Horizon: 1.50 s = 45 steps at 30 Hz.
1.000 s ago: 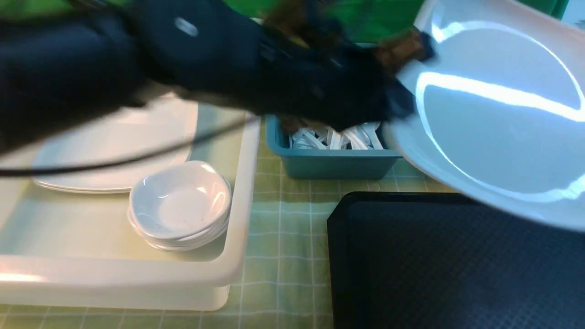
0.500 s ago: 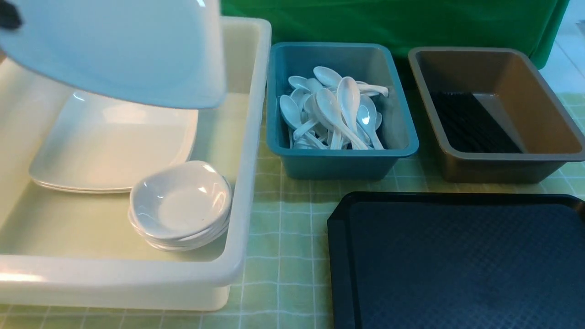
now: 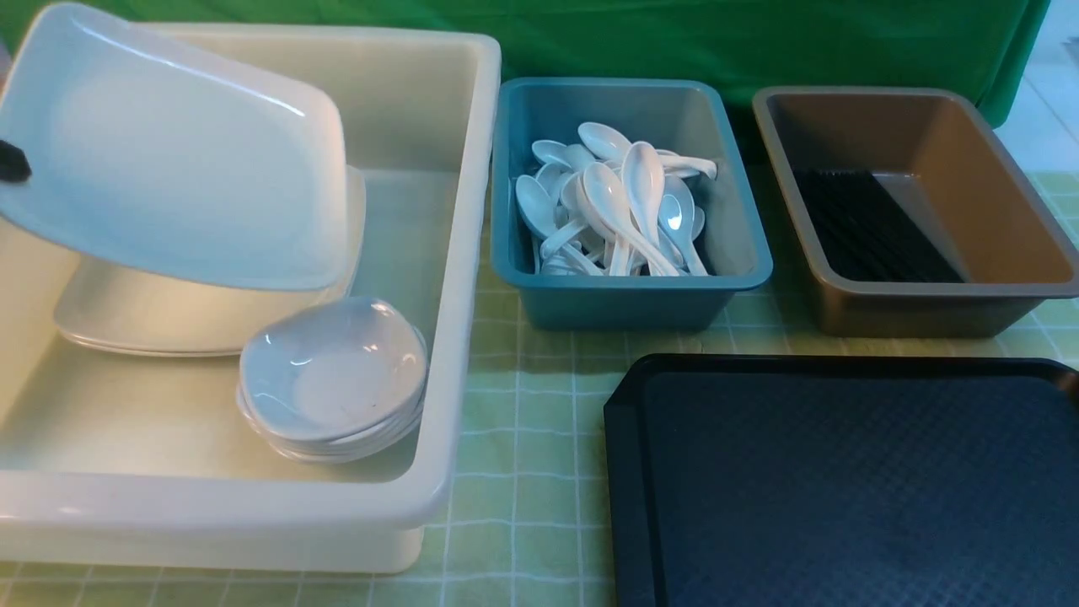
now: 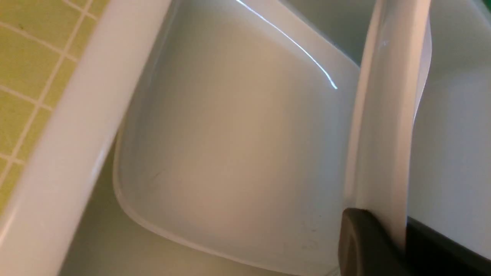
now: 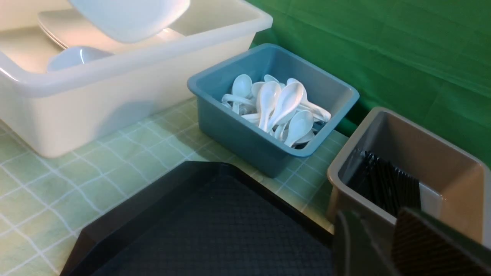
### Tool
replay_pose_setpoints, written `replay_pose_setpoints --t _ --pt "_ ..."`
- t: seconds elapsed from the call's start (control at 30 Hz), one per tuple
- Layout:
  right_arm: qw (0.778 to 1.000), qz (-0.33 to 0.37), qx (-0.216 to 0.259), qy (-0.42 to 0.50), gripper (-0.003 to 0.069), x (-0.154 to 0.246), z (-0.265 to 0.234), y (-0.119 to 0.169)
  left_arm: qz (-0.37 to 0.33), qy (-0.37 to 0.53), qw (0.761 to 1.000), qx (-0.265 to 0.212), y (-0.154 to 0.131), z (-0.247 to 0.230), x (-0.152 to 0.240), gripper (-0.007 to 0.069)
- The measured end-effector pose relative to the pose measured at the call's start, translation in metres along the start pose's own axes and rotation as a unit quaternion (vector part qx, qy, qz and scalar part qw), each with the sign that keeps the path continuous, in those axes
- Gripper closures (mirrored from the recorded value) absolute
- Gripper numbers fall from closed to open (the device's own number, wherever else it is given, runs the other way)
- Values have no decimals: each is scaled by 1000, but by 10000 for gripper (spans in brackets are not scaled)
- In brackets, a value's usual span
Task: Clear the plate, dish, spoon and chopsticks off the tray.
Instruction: Use the left arm to put the plate into the large storage box on the left
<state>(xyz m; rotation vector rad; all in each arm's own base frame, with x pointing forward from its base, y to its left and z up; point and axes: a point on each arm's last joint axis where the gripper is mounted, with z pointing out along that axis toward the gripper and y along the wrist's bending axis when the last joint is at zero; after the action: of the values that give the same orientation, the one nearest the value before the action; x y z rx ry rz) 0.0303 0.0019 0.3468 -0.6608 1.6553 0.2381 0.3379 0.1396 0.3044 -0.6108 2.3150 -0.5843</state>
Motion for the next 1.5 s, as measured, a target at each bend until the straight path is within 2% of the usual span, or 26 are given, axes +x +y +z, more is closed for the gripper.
replay_pose_setpoints --t 0.13,0.5,0.87,1.23,1.37,1.47,1.5 --pt "1000 0 0 0 499 0 0 0 13 5 1000 -9 11 14 -1 612" --pt "1000 0 0 0 491 0 0 0 39 -36 998 -32 17 17 -9 612" --pt "1000 0 0 0 484 0 0 0 36 23 998 -36 33 39 0 613" --pt "1000 1 0 0 482 0 0 0 57 30 997 -54 39 49 0 599" --pt "1000 2 0 0 482 0 0 0 111 32 990 -86 32 59 3 515" --pt "1000 2 0 0 482 0 0 0 142 22 985 -101 26 65 2 424" --pt "1000 2 0 0 482 0 0 0 143 21 984 -101 26 66 2 424"
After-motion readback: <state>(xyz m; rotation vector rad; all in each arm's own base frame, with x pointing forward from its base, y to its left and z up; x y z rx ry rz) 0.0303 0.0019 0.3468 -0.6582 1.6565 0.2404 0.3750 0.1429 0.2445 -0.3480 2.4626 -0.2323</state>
